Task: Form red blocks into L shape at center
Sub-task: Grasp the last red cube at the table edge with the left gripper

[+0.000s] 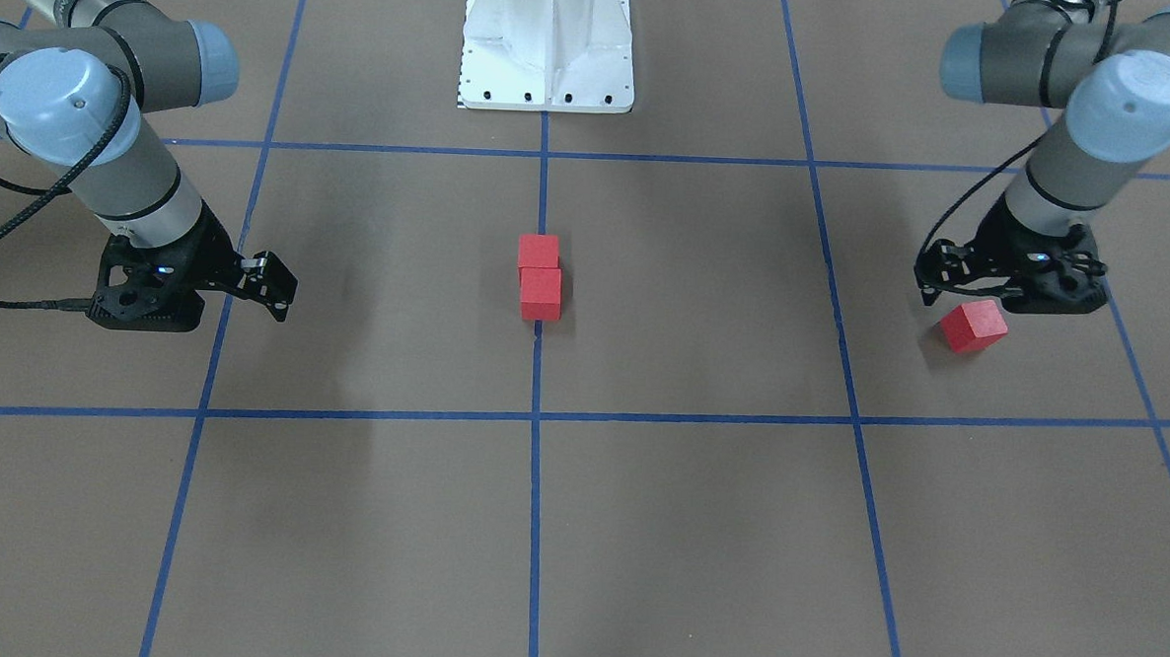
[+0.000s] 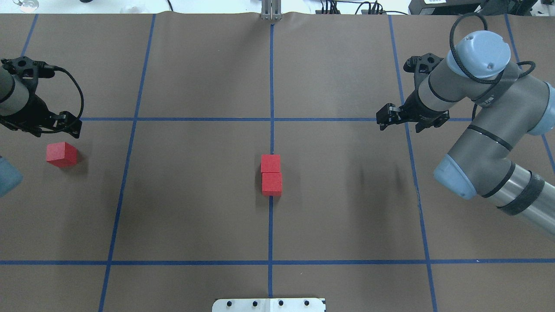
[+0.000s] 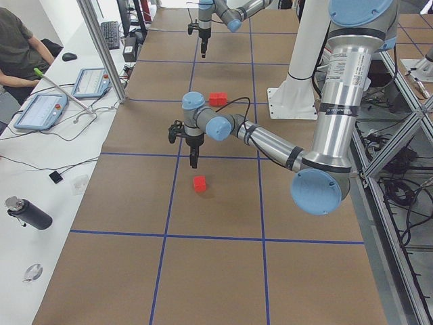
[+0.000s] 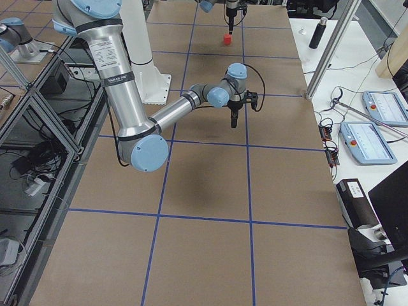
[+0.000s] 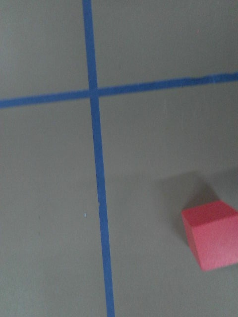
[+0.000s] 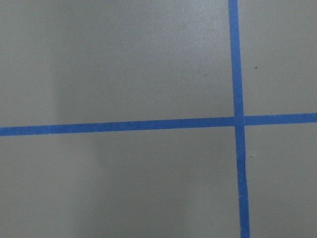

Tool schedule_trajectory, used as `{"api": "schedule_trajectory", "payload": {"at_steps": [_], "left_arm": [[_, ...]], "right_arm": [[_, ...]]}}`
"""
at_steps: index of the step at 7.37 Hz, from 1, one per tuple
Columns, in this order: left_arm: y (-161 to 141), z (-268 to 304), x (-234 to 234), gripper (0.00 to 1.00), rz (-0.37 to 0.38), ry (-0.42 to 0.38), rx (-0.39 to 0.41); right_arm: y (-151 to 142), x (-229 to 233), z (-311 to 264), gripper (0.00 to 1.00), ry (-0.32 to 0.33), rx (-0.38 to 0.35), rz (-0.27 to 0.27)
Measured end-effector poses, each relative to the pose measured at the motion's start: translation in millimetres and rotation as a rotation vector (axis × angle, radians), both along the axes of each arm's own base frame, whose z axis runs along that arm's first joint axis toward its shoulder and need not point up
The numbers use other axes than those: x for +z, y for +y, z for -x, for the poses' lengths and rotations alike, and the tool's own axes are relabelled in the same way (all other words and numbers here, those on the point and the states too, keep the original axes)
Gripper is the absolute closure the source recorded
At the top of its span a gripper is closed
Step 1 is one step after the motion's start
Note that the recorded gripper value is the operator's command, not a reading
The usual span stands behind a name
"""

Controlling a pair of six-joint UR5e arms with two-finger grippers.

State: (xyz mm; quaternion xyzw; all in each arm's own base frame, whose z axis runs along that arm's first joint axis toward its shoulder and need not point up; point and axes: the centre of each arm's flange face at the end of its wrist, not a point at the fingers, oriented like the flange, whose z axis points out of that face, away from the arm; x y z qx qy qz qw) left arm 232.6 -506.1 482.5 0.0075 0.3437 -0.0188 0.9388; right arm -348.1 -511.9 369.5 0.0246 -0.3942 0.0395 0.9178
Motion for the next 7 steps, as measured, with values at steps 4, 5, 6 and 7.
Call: {"api": "schedule_trajectory", "payload": {"at_steps": [4,5,6,7], "left_arm": [[-1.6,10.4,88.0,0.05,0.078,0.095,-0.074],[-0.3,9.7,93.3,0.05,0.087,0.111,-0.099],[-0.1,8.9,94.6,0.05,0.091,0.119,-0.111],[-0.2,7.6,95.9,0.05,0.095,0.122,-0.117]], "right_arm": [[2.1,-9.8,-2.0,0.00,-0.013,0.004,-0.012],[2.7,-11.8,-2.6,0.00,-0.016,0.005,-0.013],[3.2,-13.1,-3.0,0.00,-0.019,0.006,-0.015],[3.5,-13.2,-3.3,0.00,-0.019,0.007,-0.015]]}}
